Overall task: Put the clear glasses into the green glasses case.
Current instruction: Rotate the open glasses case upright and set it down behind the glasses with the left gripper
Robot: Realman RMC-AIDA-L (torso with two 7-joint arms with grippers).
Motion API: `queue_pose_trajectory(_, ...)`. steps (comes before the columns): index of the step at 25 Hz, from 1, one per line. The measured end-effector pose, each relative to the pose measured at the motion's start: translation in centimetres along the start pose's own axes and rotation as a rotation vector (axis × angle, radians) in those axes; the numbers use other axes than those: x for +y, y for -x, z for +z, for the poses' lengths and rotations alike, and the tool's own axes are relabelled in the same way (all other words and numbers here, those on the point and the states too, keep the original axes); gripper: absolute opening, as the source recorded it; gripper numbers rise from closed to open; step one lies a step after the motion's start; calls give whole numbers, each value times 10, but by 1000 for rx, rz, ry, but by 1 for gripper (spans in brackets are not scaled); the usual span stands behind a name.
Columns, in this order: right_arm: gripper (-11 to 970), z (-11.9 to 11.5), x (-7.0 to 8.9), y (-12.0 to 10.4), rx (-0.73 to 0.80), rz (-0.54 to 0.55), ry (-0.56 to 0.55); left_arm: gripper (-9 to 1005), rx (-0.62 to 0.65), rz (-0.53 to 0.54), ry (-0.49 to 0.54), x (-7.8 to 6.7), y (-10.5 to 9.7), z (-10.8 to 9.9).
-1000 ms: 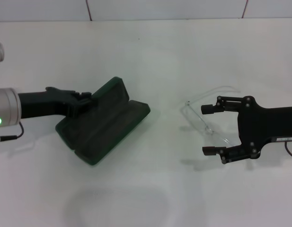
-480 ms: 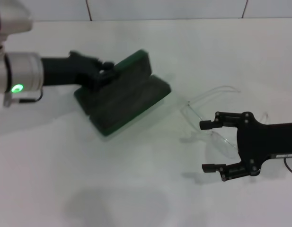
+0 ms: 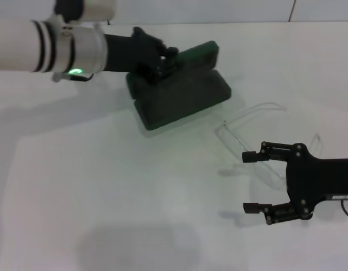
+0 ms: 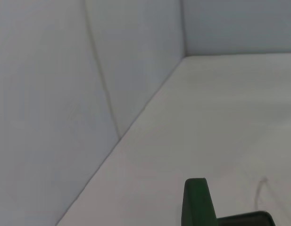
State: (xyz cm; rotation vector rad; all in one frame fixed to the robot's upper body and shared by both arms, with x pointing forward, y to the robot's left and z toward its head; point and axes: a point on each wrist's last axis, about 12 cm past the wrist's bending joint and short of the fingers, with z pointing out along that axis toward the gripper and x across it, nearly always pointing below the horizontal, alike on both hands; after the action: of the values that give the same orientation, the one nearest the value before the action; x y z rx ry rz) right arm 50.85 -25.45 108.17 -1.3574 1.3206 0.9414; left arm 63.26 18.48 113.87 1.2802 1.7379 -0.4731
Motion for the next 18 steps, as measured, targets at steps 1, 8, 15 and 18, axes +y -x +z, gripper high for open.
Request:
queue_pose_trajectory(1, 844, 0, 0, 0, -1, 1, -1, 268, 1, 23, -15, -1, 3, 6)
queue_pose_trajectory(8, 844, -2, 3, -3, 4, 10, -17, 287, 41, 141, -128, -19, 19, 30)
queue_pose_trajectory(15, 843, -6, 1, -4, 3, 3, -42, 307, 77, 217, -187, -33, 23, 41)
queue_pose_trajectory(18, 843, -7, 1, -4, 6, 2, -44, 316, 87, 233, -203, -37, 23, 43)
